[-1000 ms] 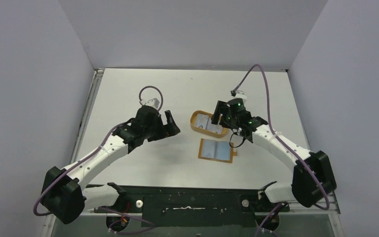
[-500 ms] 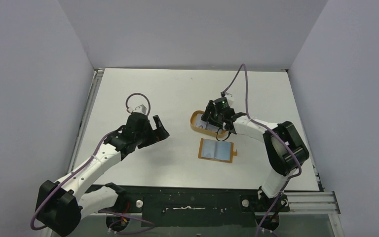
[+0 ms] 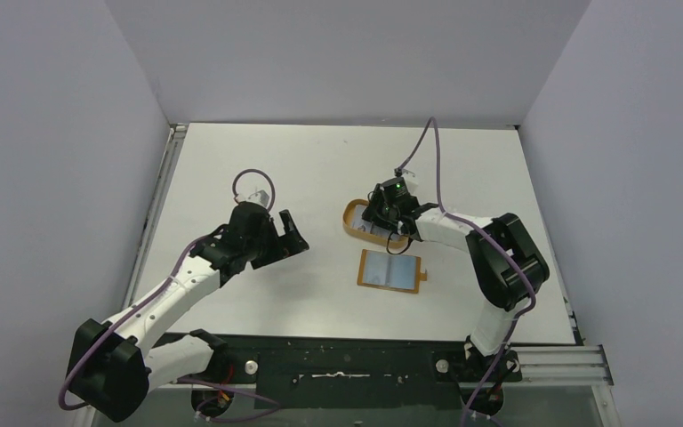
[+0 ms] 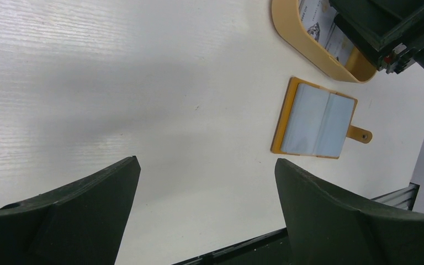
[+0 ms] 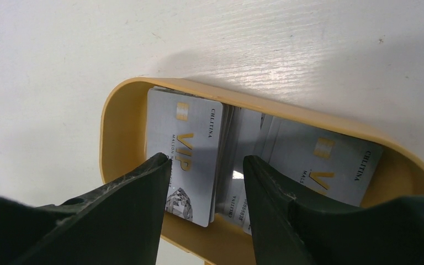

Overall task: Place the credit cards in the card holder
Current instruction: Pick up the credit card from the storage box.

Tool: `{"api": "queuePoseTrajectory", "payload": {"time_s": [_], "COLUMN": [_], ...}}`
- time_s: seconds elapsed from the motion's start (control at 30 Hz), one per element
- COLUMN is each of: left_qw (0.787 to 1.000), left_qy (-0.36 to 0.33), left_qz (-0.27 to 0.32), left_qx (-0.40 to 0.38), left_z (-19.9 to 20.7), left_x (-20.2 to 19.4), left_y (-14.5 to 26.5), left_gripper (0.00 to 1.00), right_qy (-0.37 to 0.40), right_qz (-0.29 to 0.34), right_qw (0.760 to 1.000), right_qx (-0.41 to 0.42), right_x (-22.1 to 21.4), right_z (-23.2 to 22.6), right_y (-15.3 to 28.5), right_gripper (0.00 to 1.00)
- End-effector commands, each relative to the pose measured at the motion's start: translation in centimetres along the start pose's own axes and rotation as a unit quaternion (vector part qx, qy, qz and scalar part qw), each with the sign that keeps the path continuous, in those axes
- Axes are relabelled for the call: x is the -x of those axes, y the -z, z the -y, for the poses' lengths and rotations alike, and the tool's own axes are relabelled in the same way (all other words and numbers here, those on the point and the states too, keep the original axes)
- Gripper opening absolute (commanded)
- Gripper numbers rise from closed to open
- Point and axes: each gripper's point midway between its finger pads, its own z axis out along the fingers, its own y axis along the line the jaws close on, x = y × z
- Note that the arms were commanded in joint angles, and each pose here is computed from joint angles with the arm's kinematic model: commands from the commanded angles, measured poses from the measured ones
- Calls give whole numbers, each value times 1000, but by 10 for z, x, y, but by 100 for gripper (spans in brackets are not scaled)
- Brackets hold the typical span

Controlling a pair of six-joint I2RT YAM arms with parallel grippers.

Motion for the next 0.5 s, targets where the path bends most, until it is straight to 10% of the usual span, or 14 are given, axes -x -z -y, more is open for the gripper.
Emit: {"api": "queuePoseTrajectory", "payload": {"time_s": [0.0,0.47], "left_qw": [999,999], "left_qy": [-9,-11], "left_qz": [16,9], "left_qx": [-31,-33], "left_z": [13,13], "left_x": [10,8], "left_y": [0,-3], "left_gripper": [92,90], "right_qy": [-2,0], "right_qz": [25,-4], "right_qw": [1000,1000], "right_qx": [12,0], "right_x": [14,-1], "right_z": [-12,4], "right_y": [-1,-10], "right_gripper": [50,46]}}
